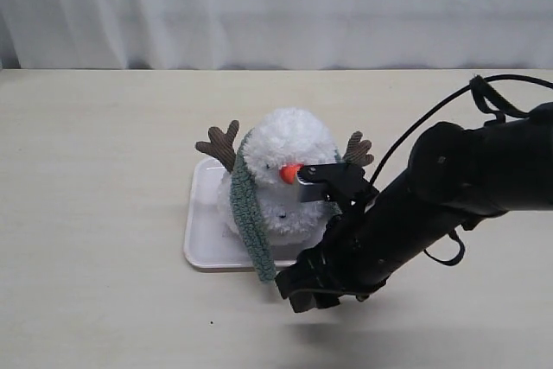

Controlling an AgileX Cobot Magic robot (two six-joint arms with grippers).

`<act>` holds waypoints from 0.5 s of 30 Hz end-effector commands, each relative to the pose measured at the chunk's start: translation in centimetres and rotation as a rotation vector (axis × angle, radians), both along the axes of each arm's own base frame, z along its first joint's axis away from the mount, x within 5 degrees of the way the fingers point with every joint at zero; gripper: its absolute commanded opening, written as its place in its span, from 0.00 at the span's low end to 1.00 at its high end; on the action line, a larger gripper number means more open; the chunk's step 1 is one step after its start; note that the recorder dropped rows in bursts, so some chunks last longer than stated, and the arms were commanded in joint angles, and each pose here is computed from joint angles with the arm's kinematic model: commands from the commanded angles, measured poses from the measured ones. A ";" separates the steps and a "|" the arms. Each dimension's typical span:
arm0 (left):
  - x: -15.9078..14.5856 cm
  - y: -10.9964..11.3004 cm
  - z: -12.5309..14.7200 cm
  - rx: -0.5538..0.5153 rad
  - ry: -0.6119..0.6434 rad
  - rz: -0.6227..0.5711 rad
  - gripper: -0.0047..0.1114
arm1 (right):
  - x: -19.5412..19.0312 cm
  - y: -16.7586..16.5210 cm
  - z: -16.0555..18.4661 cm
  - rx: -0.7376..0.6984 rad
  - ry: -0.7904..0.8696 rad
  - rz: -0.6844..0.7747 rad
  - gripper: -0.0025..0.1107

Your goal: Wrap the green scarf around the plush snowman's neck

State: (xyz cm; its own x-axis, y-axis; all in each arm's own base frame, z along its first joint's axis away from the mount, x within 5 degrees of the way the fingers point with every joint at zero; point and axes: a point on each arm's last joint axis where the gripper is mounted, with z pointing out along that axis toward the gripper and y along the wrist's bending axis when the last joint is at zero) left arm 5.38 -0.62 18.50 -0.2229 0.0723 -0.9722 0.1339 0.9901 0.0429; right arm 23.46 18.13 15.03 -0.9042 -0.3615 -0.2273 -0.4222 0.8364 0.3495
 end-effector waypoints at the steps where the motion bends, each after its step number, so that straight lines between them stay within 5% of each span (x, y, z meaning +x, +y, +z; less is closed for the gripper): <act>1: 0.0 0.0 0.0 0.000 -0.010 0.001 0.04 | -0.9 0.4 0.3 0.080 0.012 0.066 0.44; 9: 0.0 0.0 0.0 0.000 -0.010 0.001 0.04 | -1.4 2.0 1.6 0.299 -0.013 0.190 0.44; 15: 0.0 0.0 0.0 0.000 -0.010 0.001 0.04 | -2.7 4.6 2.0 0.227 -0.235 0.303 0.44</act>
State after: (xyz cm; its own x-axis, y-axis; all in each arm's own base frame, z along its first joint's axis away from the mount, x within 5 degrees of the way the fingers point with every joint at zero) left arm 5.38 -0.62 18.50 -0.2229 0.0723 -0.9722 0.1339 0.9901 0.0429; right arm 21.38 21.69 16.63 -0.7590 -0.4850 -0.4345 -0.6508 0.5867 0.4820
